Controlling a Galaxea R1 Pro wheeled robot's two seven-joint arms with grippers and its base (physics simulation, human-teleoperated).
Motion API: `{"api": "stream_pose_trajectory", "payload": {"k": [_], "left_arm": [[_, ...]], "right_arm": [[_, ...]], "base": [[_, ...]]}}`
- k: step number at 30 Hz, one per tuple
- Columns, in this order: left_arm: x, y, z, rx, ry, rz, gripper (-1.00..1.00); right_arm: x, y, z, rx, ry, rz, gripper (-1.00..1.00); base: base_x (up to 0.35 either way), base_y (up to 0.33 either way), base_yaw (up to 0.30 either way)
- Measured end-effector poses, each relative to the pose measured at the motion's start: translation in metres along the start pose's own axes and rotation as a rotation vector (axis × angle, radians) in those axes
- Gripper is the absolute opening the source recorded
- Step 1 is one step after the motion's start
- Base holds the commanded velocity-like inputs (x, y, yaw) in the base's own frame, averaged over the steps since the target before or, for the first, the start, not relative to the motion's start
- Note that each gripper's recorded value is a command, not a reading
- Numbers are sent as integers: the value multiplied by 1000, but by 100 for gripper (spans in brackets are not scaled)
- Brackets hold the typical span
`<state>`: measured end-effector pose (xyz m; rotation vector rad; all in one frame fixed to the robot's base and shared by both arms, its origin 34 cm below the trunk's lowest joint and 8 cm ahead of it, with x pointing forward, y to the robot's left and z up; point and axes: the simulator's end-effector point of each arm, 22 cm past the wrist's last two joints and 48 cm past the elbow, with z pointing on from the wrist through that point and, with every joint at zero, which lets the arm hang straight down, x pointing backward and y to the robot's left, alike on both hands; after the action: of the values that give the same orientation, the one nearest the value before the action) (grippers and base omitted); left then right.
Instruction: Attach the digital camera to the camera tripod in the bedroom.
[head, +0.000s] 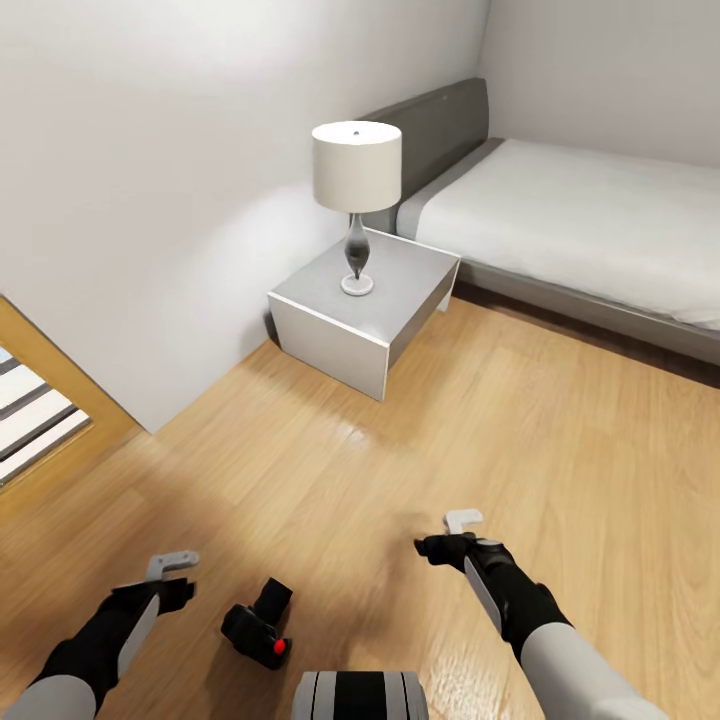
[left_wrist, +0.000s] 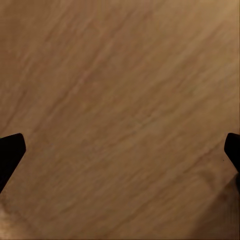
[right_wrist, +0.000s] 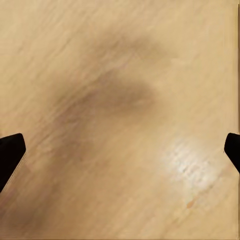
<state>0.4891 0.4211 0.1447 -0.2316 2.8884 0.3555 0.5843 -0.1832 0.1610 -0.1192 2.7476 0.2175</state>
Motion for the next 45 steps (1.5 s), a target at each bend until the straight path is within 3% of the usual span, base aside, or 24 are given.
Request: {"api": "stream_pose_trajectory", "payload": {"k": [7, 14, 15, 16, 22, 29, 36, 45], "left_arm": [[4, 18, 5, -11, -9, 77, 100], [-2, 26, 5, -5, -40, 117, 100], [-47, -40, -11, 273, -286, 239, 100], [-39, -71, -24, 444, -335, 353, 100], [-33, -81, -31, 492, -440, 478, 100], [-25, -89, -38, 526, -518, 557, 100], [-20, -92, -39, 535, -525, 611, 100], [-20, -95, -41, 546, -531, 639, 100]], "right_arm": [[-18, 0, -4, 2, -40, -5, 100], [-37, 0, -9, 2, -81, -9, 100], [-47, 1, -12, 3, -105, -12, 100], [-47, 1, -12, 3, -105, -12, 100], [-47, 1, -12, 4, -105, -12, 100], [-48, 1, -12, 4, -106, -12, 100], [-48, 1, -12, 4, -107, -11, 100], [-48, 1, -12, 4, -107, -11, 100]], "base": [[0, 0, 0], [0, 0, 0], [0, 0, 0], [0, 0, 0], [0, 0, 0], [0, 0, 0], [0, 0, 0], [0, 0, 0]]}}
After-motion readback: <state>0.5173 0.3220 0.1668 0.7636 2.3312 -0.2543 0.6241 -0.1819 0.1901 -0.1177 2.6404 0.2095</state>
